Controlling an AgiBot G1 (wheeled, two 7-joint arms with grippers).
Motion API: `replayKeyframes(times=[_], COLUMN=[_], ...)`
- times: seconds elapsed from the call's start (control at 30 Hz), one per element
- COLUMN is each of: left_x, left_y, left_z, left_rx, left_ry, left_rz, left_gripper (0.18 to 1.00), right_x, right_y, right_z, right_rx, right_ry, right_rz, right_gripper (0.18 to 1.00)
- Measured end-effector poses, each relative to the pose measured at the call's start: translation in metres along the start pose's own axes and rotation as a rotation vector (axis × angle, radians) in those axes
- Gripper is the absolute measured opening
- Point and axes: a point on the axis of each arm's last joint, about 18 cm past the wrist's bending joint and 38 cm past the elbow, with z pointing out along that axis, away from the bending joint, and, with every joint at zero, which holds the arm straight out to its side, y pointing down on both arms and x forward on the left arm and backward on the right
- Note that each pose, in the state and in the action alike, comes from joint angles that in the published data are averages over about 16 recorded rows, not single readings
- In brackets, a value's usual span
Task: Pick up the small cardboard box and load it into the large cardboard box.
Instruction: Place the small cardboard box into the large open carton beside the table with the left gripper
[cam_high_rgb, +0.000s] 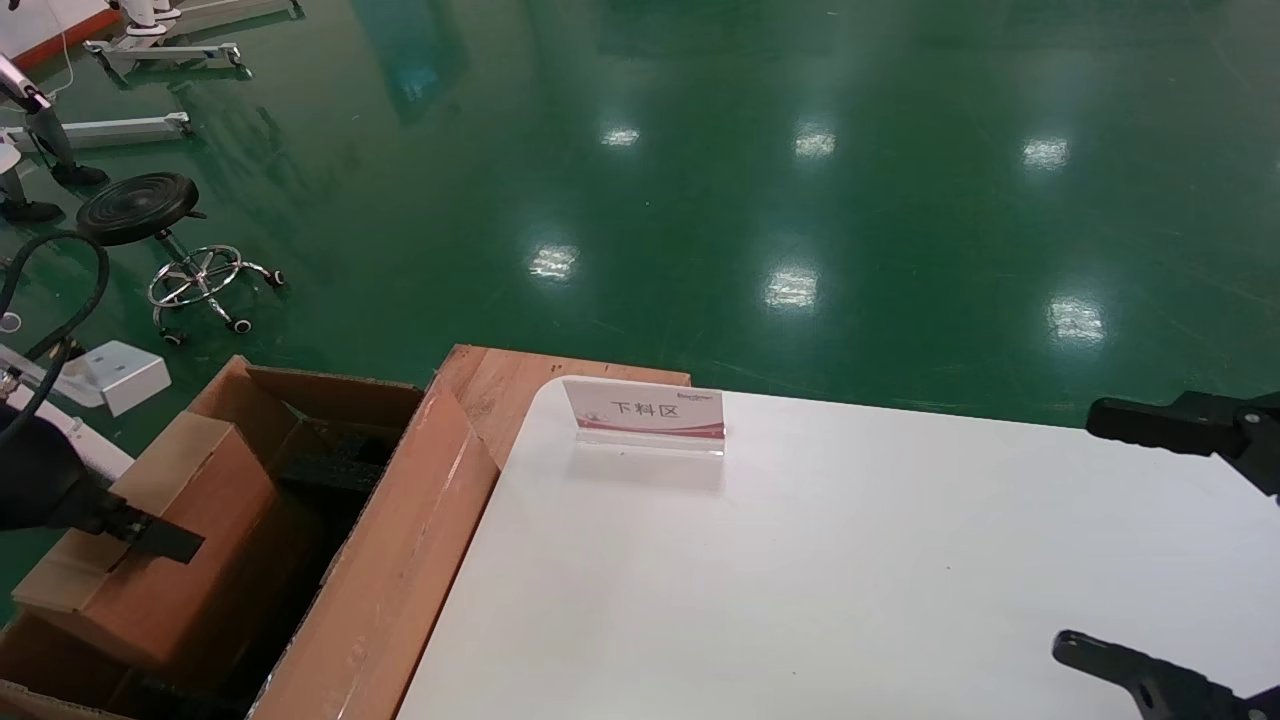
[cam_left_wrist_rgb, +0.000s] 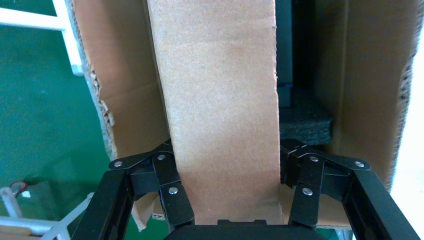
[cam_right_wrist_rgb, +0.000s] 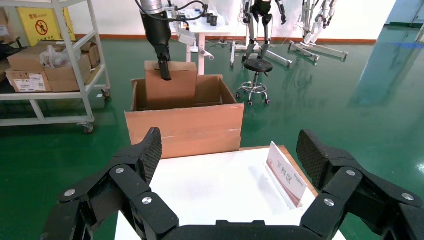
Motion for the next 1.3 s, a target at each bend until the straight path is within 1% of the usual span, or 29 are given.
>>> replayKeyframes(times=[0.37,0.97,1.3], left_x=[-0.012,-0.033,-0.04], left_y=[0.006,0.003,0.0], left_z=[0.008,0.021,0.034], left_rx=[-0.001,0.075,0.098], left_ry=[-0.044,-0.124,-0.154], left_rz=[0.019,0.042,0.053], left_gripper=[0.244,0.243,0.243], right_x=[0.0,0.0,0.0], right_y=[0.0,0.0,0.0], right_z=[0.0,0.0,0.0], right_rx=[0.0,0.0,0.0], right_ry=[0.0,0.0,0.0], right_rz=[0.0,0.0,0.0], right_gripper=[1.001,1.001,1.001])
